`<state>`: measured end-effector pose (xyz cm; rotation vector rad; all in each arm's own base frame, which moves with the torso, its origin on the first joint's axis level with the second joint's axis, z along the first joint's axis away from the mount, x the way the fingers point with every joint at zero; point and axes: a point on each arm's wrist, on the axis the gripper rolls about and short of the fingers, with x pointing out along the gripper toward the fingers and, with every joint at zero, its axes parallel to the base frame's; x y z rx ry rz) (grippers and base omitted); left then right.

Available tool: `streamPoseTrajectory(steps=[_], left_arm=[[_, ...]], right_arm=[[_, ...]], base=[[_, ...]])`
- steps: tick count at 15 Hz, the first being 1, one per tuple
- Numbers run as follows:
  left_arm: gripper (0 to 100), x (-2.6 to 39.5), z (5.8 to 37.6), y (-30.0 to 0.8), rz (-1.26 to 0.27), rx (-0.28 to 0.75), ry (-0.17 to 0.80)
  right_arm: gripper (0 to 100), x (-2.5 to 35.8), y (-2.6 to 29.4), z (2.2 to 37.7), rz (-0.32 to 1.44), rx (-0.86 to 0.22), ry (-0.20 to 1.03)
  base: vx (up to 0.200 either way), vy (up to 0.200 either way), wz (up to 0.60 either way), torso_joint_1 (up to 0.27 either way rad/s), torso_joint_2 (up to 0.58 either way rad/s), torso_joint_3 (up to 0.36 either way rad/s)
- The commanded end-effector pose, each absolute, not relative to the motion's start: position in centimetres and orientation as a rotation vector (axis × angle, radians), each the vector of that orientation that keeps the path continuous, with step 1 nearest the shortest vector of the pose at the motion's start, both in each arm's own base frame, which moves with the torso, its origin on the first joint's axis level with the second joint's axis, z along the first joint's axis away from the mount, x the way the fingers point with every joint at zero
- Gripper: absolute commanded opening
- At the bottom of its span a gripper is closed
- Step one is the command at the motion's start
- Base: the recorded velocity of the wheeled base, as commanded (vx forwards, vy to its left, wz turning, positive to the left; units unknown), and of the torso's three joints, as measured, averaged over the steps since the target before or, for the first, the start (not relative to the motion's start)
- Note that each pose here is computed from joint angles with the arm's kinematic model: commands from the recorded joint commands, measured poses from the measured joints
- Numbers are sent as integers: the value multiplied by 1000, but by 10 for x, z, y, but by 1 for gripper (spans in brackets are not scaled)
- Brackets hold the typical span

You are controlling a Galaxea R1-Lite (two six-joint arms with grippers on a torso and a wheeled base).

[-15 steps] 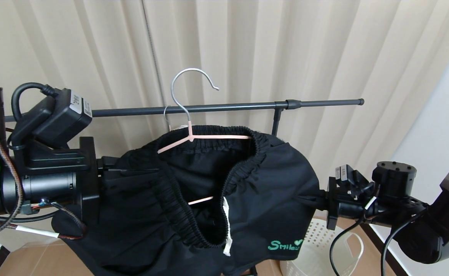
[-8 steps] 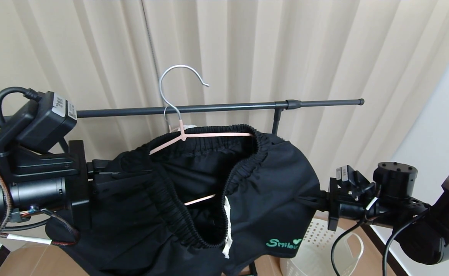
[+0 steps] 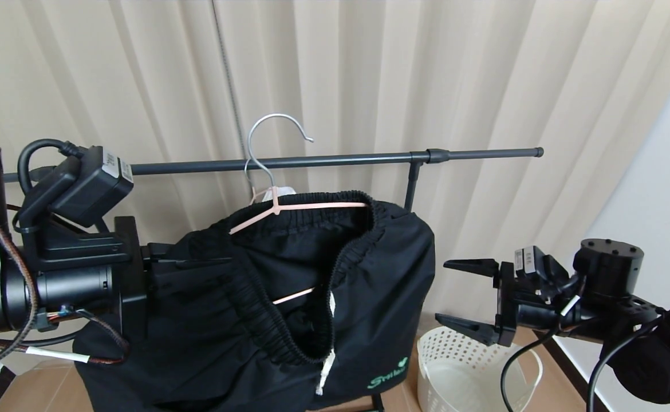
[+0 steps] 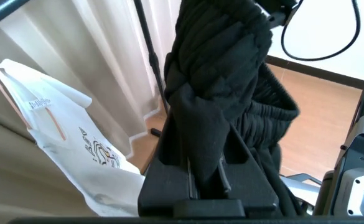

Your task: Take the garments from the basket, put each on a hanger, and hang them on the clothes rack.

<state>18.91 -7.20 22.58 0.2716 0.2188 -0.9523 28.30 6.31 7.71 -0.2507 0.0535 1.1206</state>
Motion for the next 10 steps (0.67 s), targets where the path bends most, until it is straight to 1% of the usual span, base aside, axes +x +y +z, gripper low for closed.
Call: streamPoseTrajectory(steps=[1,3,5,6,8,10], left_arm=[[0,195,221,-74,-954,266,244],[0,206,209,-78,-962,258,301],[0,216,199,-84,-970,254,347],[0,219,197,-87,-970,253,358],[0,230,195,-100,-916,225,413],[0,242,193,-117,-855,173,468]], right_arm=[[100,273,63,96,1117,-277,-7],[100,262,65,121,1096,-311,-85],[100,254,70,135,1033,-330,-115],[100,252,74,138,1025,-326,-119],[100,247,84,145,987,-308,-123],[100,246,89,146,962,-310,-122]], base=[[0,0,0,0,0,0],[0,0,0,0,0,0],[0,0,0,0,0,0],[0,0,0,0,0,0],[0,0,0,0,0,0],[0,0,0,0,0,0]])
